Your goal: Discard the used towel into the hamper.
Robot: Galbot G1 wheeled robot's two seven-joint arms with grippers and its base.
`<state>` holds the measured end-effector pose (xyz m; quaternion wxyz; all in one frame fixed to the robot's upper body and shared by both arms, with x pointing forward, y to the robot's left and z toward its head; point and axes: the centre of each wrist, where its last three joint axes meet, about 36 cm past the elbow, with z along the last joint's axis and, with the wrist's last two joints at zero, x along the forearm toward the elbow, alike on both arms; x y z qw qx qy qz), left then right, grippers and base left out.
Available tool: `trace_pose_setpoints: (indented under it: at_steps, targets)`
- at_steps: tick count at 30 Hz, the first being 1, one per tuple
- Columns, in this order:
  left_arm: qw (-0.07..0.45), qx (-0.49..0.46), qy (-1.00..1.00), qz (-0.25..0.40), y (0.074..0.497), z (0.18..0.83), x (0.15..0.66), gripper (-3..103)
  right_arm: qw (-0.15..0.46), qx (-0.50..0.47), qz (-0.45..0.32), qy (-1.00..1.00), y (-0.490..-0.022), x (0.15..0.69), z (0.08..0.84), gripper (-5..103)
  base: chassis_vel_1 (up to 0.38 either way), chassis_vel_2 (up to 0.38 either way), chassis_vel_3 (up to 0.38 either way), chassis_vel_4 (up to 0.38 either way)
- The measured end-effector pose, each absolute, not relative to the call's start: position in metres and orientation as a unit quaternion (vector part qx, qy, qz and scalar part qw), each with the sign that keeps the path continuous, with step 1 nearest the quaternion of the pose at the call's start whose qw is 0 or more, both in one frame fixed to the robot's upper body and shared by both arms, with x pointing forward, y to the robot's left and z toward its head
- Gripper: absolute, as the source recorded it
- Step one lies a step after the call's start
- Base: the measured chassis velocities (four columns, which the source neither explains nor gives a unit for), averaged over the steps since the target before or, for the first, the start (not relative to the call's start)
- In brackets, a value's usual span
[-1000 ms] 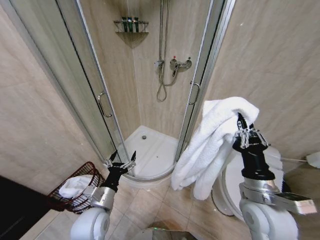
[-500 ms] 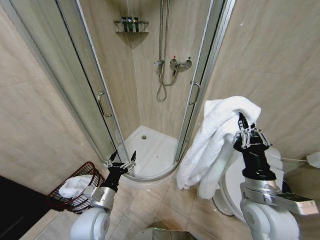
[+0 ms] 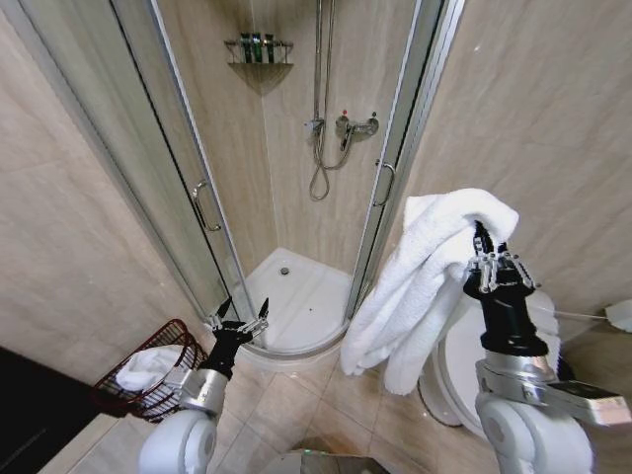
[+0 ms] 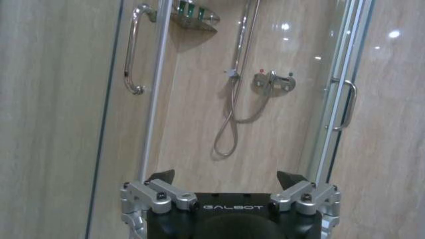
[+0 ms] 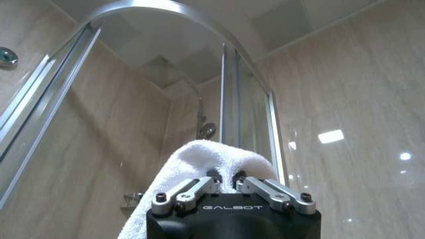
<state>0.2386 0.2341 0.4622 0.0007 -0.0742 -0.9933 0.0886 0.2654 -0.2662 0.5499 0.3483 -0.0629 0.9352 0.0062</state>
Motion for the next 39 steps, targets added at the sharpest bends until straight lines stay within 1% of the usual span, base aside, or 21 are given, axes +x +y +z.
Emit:
trace_pose_setpoints:
  at_steps: [26, 39]
  targets:
    - [0.001, -0.074, -0.993, 0.089, 0.2341, 0.4623, 0.2386, 100, 0.363, -0.059, 0.005, 0.930, -0.2685, 0.2675, 0.5531, 8, 0.006, 0.007, 0.011, 0.007]
    - [0.001, -0.074, -0.993, 0.089, 0.2341, 0.4622, 0.2386, 100, 0.374, -0.073, -0.002, 0.924, -0.2699, 0.2666, 0.5527, 8, 0.090, 0.090, 0.084, 0.088]
